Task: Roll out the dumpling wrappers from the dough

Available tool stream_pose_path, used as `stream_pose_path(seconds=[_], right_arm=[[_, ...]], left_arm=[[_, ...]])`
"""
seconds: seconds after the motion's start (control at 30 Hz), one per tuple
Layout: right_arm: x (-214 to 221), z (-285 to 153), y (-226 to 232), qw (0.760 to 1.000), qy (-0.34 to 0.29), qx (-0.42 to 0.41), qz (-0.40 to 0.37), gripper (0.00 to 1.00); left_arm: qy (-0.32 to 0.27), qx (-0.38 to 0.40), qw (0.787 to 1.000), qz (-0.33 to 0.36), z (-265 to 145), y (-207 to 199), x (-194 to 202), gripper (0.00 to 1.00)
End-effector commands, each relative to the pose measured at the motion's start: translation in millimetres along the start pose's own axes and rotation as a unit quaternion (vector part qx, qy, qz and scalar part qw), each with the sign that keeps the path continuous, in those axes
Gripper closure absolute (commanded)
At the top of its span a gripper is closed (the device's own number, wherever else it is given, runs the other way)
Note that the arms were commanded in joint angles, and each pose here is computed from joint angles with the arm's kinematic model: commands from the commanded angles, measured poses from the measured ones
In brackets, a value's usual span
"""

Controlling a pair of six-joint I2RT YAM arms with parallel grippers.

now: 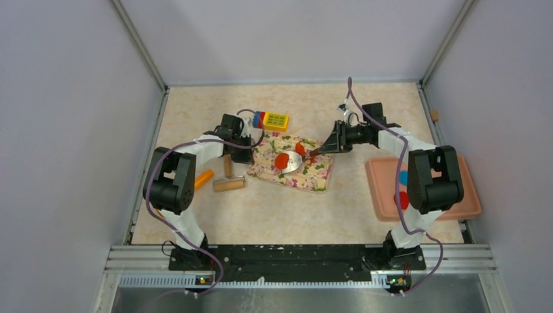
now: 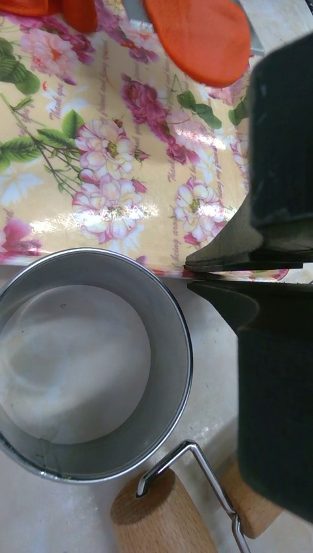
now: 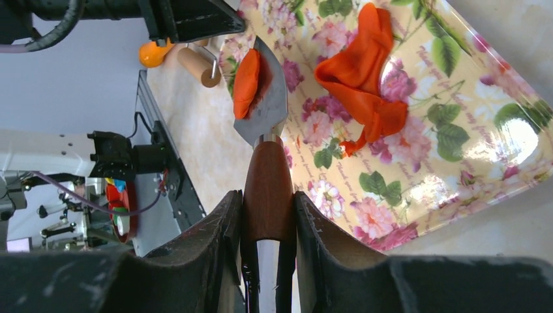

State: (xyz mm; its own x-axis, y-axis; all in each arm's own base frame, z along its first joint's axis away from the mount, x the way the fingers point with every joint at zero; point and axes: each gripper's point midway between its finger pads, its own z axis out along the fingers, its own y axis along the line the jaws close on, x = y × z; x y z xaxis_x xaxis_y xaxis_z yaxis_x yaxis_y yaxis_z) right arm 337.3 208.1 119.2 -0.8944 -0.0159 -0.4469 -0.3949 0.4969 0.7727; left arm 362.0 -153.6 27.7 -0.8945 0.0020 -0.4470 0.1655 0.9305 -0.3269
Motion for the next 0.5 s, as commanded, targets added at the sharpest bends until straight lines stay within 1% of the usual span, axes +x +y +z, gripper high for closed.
stream_pose_path(seconds=[0.0,0.07,0.1,0.2,0.23,0.33,0.4,0.47], right_arm=[[-15.5,-15.3,34.5,0.997,-0.03,-0.055,-0.042,1.0],[-17.7,-18.5,37.0,0.997,-0.034,-0.056,-0.044,1.0],[-19.8,-21.7,39.1,0.997,-0.038,-0.056,-0.045,1.0],[-27.4,-36.6,43.5,0.996,-0.052,-0.049,-0.05,1.0],[-28.0,-43.4,44.1,0.997,-0.053,-0.044,-0.047,1.0],[-32.5,-70.1,49.4,0.996,-0.07,-0.026,-0.058,1.0],[-31.9,-90.5,48.3,0.995,-0.082,-0.01,-0.051,1.0],[-29.9,-112.4,45.1,0.994,-0.097,0.008,-0.042,1.0]], left_arm=[[-0.034,0.001,0.999,0.018,-16.6,-3.1,-24.9,0.9],[-0.044,0.004,0.999,0.028,-23.2,-6.3,-33.7,0.89],[-0.049,0.006,0.998,0.032,-27.2,-8.7,-38.6,0.87],[-0.073,0.02,0.996,0.048,-43.4,-20.3,-58.5,0.75],[-0.08,0.026,0.995,0.054,-48.3,-24.3,-64.6,0.68],[-0.103,0.059,0.99,0.076,-62.9,-41.4,-81.3,0.58],[-0.118,0.075,0.987,0.085,-71.0,-50.8,-92.8,0.55],[-0.13,0.09,0.984,0.088,-78.1,-59.8,-102.4,0.54]])
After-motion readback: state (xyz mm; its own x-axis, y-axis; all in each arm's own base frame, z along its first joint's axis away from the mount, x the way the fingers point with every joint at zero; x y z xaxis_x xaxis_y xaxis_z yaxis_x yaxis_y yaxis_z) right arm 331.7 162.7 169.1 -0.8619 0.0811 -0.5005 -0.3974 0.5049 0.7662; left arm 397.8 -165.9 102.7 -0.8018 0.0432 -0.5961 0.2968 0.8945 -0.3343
